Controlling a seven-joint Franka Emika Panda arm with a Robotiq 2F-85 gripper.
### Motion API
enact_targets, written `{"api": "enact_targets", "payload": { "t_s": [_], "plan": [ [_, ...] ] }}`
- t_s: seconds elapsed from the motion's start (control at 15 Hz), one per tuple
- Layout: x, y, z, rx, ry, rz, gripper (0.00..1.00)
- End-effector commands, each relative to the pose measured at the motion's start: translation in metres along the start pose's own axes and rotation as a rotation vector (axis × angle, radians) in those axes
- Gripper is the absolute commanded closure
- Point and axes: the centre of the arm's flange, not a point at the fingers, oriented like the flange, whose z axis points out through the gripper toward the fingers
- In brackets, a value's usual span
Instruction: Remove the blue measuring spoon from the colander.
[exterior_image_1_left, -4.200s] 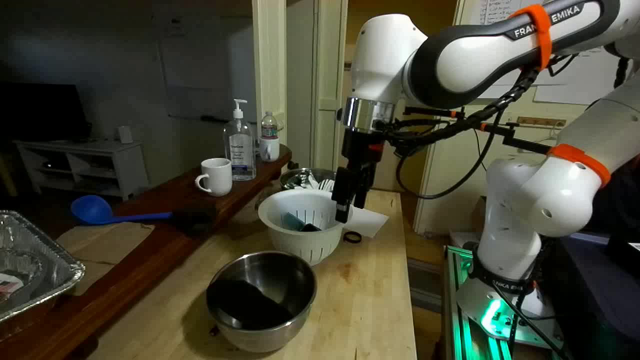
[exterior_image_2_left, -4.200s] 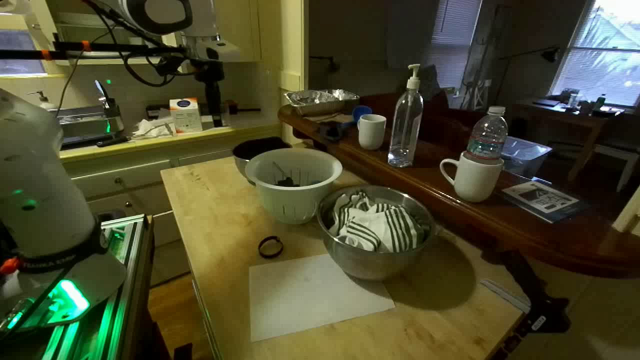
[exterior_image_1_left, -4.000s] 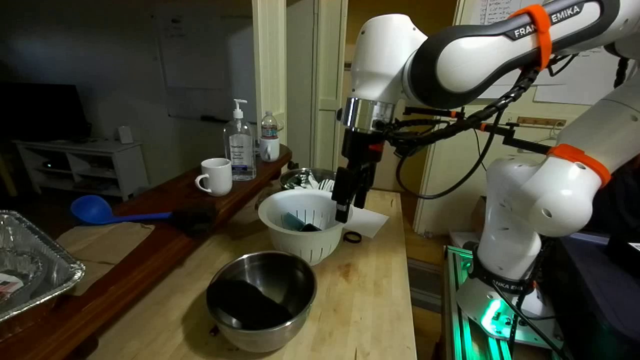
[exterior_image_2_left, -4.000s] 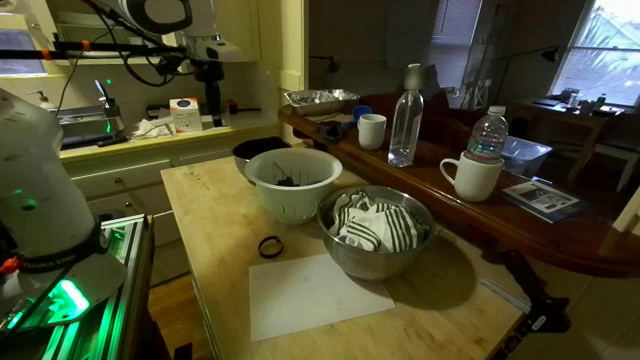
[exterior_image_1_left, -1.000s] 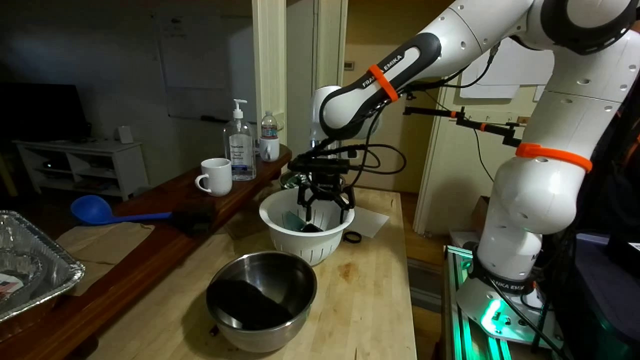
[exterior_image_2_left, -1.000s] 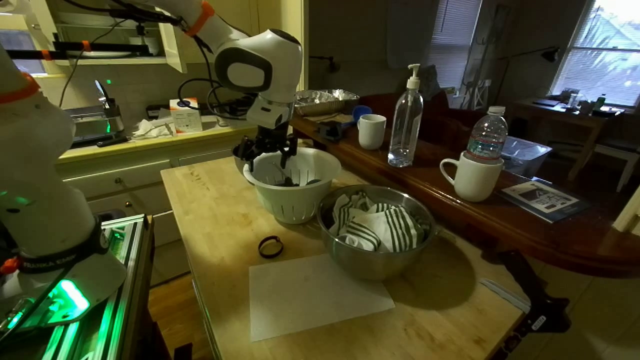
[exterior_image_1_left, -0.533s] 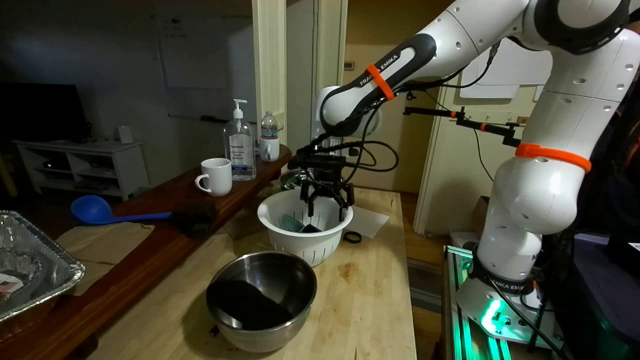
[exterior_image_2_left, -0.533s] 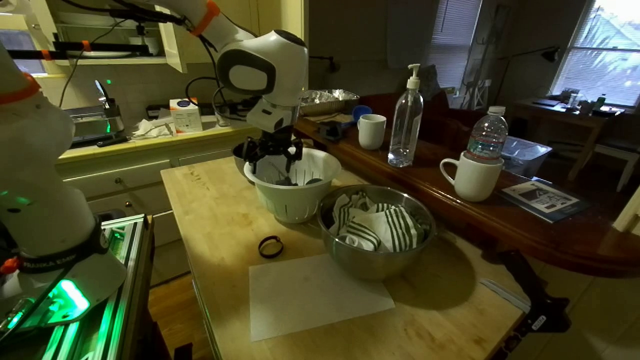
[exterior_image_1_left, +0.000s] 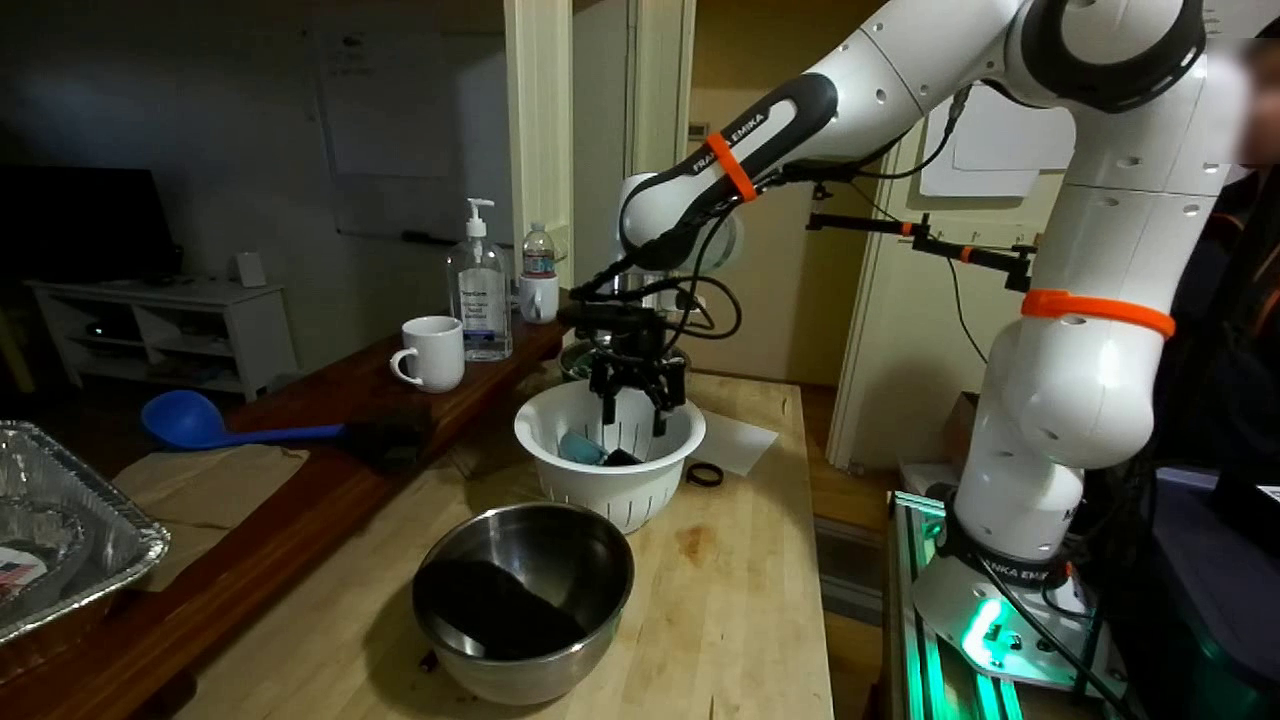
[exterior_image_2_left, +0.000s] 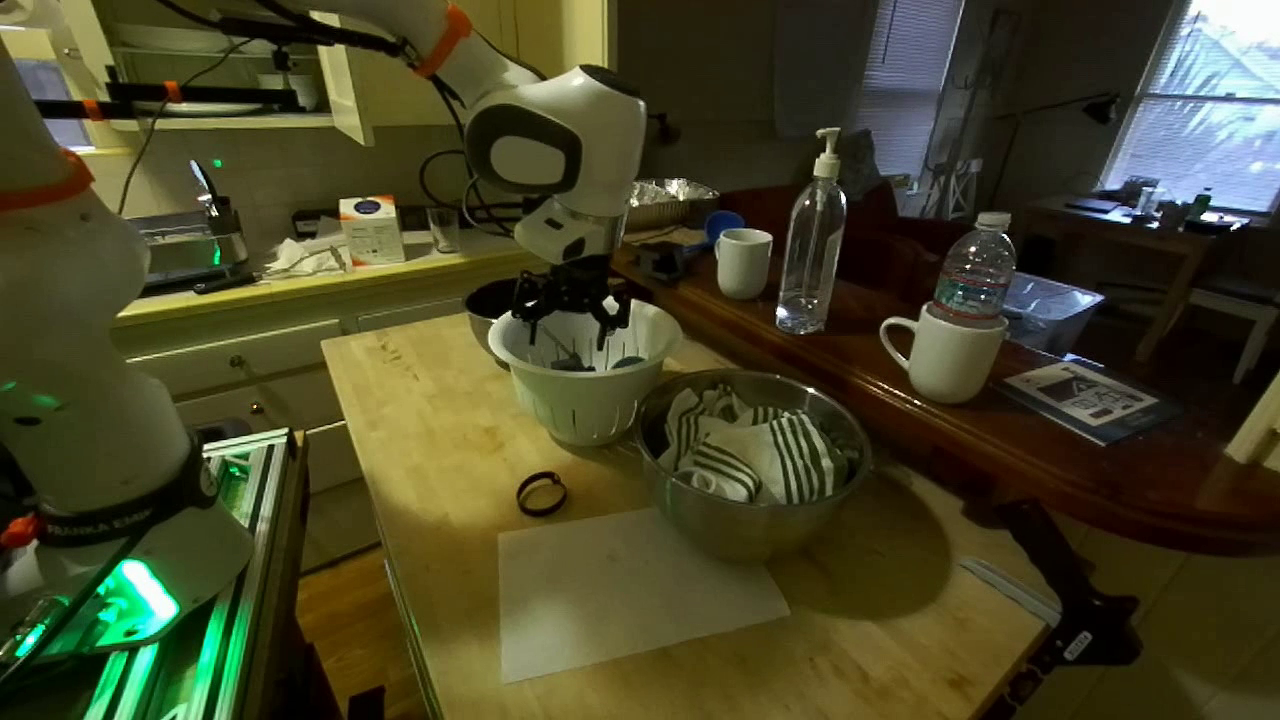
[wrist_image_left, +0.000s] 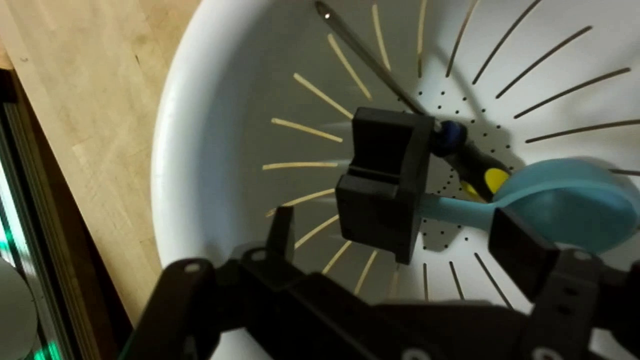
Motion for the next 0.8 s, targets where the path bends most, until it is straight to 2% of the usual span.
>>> {"api": "enact_targets", "payload": {
  "t_s": [0.0, 0.07, 0.13, 0.33, 0.47, 0.53, 0.73],
  "plan": [
    [-0.012, -0.021, 0.004, -0.013, 0.009, 0.039, 0.15],
    [-0.015, -0.024, 0.006, -0.016, 0.010, 0.040, 0.24],
    [-0.018, -0.026, 0.009, -0.018, 0.014, 0.037, 0.26],
    [-0.026, -0.032, 0.018, -0.035, 0.024, 0.033, 0.46],
    [-0.029, -0.035, 0.023, -0.046, 0.028, 0.035, 0.50],
    [-0.030, -0.035, 0.026, -0.051, 0.029, 0.037, 0.46],
    [-0.030, -0.038, 0.035, -0.069, 0.027, 0.049, 0.45]
  ]
}}
